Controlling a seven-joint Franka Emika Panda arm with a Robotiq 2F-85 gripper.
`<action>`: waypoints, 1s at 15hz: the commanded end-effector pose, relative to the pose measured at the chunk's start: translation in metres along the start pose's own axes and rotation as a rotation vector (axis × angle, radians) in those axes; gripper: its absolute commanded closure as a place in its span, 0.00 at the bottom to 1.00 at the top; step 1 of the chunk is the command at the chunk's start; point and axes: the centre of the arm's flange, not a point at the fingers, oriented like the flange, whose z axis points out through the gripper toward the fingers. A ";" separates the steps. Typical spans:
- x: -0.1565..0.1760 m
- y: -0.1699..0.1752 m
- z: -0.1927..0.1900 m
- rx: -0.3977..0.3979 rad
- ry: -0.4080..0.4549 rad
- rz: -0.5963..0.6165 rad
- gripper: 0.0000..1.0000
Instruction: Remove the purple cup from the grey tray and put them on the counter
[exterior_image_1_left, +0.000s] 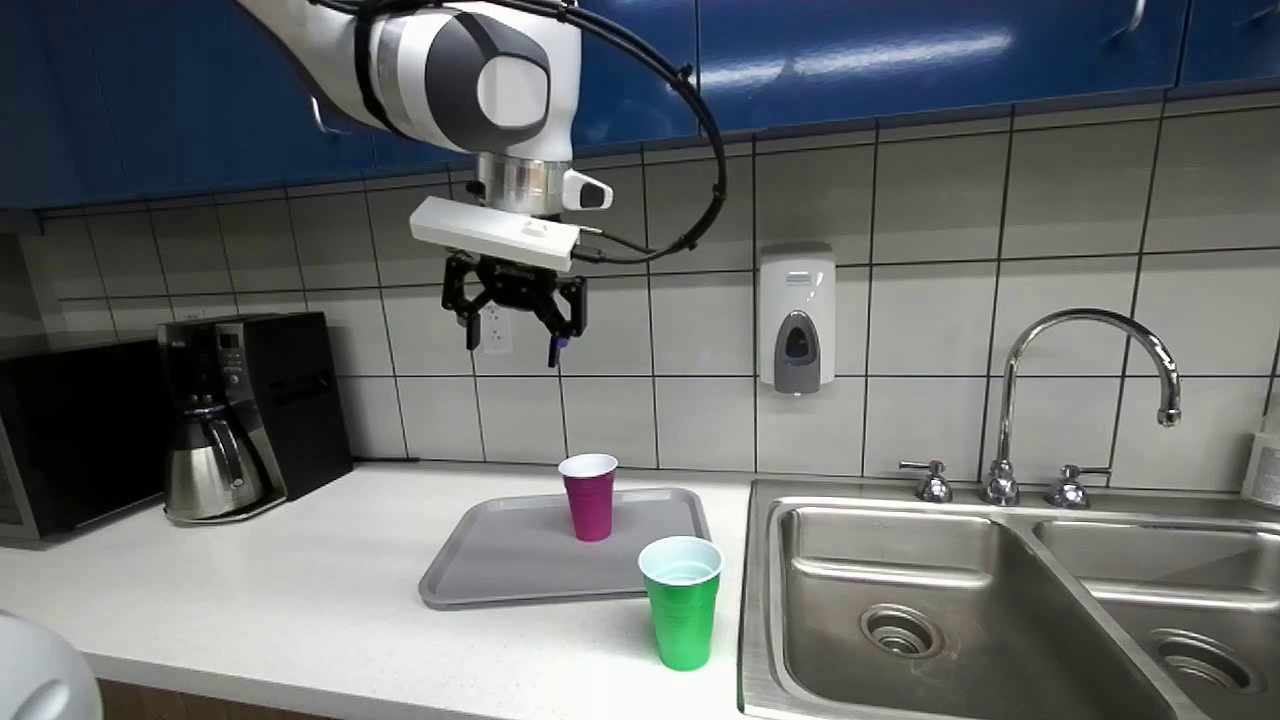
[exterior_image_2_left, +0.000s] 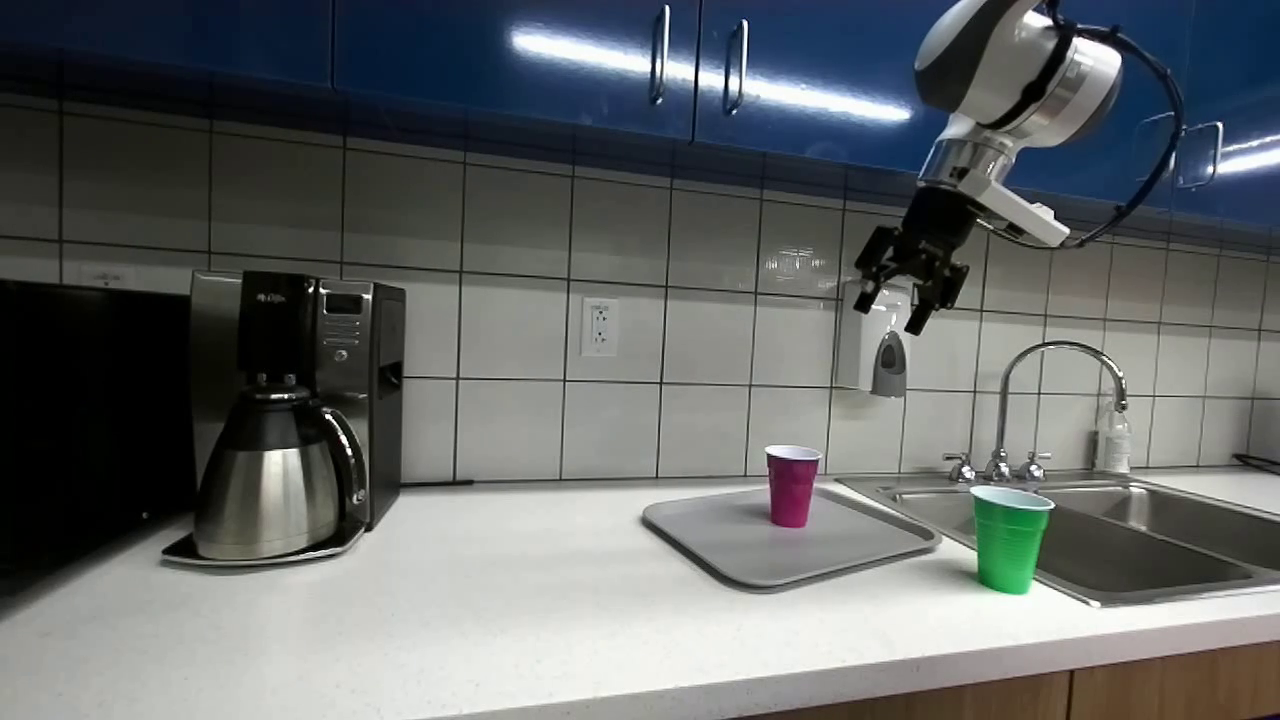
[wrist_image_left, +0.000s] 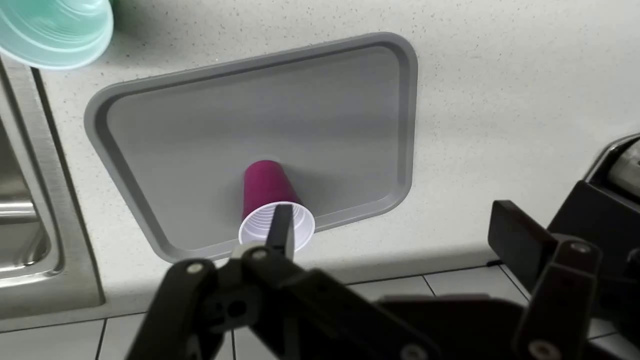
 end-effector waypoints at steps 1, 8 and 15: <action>0.001 -0.002 0.012 -0.040 0.017 -0.060 0.00; 0.016 -0.004 0.044 -0.101 0.024 -0.099 0.00; 0.036 0.003 0.091 -0.145 0.021 -0.110 0.00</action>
